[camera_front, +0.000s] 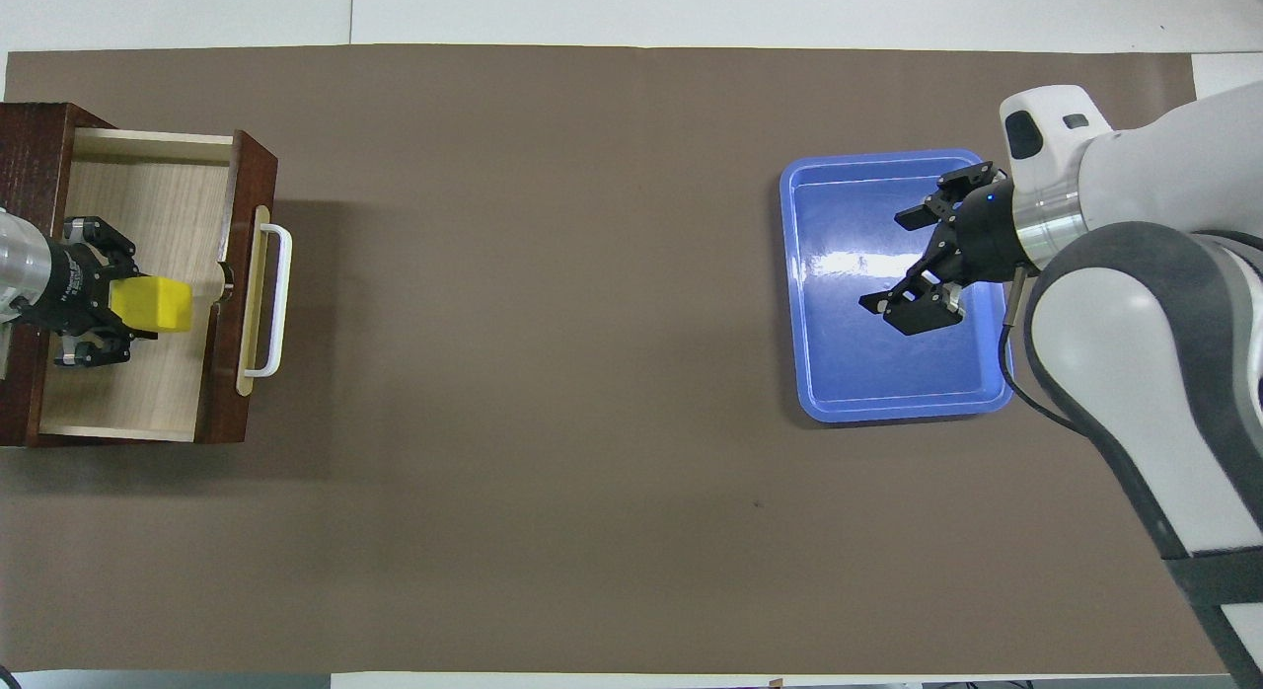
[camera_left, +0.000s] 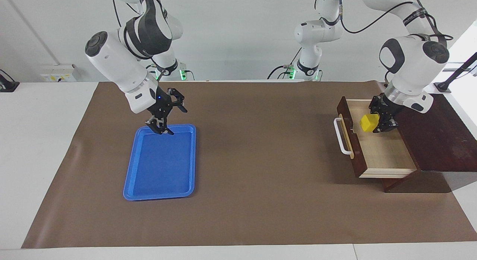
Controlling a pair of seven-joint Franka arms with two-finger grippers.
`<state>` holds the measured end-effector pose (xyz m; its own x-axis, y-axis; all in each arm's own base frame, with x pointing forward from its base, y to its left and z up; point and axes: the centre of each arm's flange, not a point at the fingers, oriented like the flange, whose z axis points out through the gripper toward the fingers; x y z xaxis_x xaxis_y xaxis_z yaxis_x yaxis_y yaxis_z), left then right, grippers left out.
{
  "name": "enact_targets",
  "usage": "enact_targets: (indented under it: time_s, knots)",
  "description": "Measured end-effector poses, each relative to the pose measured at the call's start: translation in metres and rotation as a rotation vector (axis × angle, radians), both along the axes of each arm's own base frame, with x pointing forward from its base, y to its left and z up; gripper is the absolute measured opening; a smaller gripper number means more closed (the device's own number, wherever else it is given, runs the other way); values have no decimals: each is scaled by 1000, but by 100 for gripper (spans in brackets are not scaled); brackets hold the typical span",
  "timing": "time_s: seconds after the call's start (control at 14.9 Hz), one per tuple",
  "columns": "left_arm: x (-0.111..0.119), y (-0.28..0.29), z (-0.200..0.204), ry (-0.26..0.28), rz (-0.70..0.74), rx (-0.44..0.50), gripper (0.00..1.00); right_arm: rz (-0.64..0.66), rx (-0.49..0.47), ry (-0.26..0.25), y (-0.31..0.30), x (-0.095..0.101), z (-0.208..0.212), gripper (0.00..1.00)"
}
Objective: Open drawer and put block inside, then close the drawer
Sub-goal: 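Release the block inside the drawer and grip the drawer front with the left gripper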
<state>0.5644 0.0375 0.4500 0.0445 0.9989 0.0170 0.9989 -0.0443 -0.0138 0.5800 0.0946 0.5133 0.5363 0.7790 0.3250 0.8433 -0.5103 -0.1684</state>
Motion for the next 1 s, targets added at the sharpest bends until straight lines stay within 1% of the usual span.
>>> enact_targets:
  time_s: [0.13,0.27,0.33,0.4,0.47,0.6,0.67,0.74,0.87,0.94,1.0]
  knots:
    - [-2,0,-13,-7,0,1,55,-99,-26,34,-19,-2,6,100]
    - [-6,3,-27,-11,3,2,56,-204,-65,96,-35,-7,12,100]
    - [-7,5,-31,-9,4,2,60,-258,-95,129,-42,-11,16,100]
    - [-8,6,-32,-8,1,2,60,-306,-133,155,-47,-13,23,100]
    - [-8,6,-30,-10,-3,3,64,-349,-169,177,-51,-16,31,100]
    - [-3,5,-12,-21,-5,7,82,-429,-237,206,-61,-21,45,100]
    - [1,4,5,-20,-7,7,95,-464,-270,213,-66,-22,51,100]
    - [4,0,25,-18,-7,7,100,-499,-299,219,-71,-24,55,100]
    - [8,-29,61,-24,3,6,100,-572,-336,241,-87,-28,60,100]
    - [8,-56,68,-28,-1,5,100,-608,-344,260,-98,-32,62,100]
    - [5,-91,68,-26,-16,4,100,-649,-355,283,-109,-36,64,100]
